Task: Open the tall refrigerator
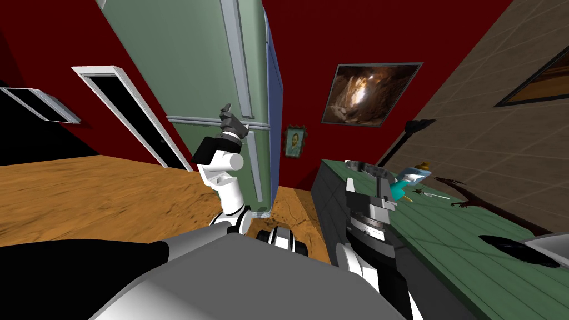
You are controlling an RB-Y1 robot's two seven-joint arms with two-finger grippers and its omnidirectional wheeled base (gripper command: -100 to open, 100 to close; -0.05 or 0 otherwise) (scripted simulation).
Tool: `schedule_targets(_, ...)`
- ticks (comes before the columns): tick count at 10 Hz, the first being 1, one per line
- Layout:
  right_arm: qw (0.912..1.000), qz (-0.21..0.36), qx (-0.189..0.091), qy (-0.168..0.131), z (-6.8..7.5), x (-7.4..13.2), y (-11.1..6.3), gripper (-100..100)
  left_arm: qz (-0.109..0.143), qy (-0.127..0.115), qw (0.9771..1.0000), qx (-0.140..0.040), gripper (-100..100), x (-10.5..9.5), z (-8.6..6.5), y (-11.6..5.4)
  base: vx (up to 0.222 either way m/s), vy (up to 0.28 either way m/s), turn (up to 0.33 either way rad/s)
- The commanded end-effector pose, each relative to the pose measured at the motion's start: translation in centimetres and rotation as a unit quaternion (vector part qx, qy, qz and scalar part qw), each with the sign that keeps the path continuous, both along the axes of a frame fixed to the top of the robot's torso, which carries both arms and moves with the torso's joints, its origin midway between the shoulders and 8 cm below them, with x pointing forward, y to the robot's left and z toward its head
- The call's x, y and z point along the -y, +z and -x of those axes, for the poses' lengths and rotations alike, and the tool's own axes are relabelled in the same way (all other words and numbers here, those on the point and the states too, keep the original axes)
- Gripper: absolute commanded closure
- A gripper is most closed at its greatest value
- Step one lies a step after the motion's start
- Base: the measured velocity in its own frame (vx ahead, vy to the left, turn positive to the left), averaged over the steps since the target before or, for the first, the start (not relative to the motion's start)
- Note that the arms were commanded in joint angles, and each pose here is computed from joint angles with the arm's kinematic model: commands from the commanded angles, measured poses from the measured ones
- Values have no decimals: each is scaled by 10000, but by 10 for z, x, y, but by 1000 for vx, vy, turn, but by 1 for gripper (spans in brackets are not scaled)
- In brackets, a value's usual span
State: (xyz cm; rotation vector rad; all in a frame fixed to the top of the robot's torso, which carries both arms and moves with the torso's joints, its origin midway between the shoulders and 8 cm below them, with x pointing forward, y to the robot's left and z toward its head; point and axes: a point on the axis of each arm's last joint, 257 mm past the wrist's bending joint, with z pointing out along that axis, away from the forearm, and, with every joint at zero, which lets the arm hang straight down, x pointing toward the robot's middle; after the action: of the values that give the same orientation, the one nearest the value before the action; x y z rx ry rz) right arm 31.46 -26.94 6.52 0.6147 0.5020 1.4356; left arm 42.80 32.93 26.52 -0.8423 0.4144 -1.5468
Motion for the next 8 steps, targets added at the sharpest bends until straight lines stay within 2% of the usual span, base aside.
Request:
schedule_targets(1, 10000, 0, 0, 0, 0, 0, 0, 0, -250, 152, 9996, -29, -100, -2, 2, 6, 2, -12, 7)
schedule_targets(4, 10000, 0, 0, 0, 0, 0, 0, 0, -543, 380, 9978, -85, -100, -3, 2, 17, 9, -14, 23)
schedule_targets(8, 10000, 0, 0, 0, 0, 0, 0, 0, -567, 493, 9965, -361, -100, 0, -11, 14, 9, -41, 41)
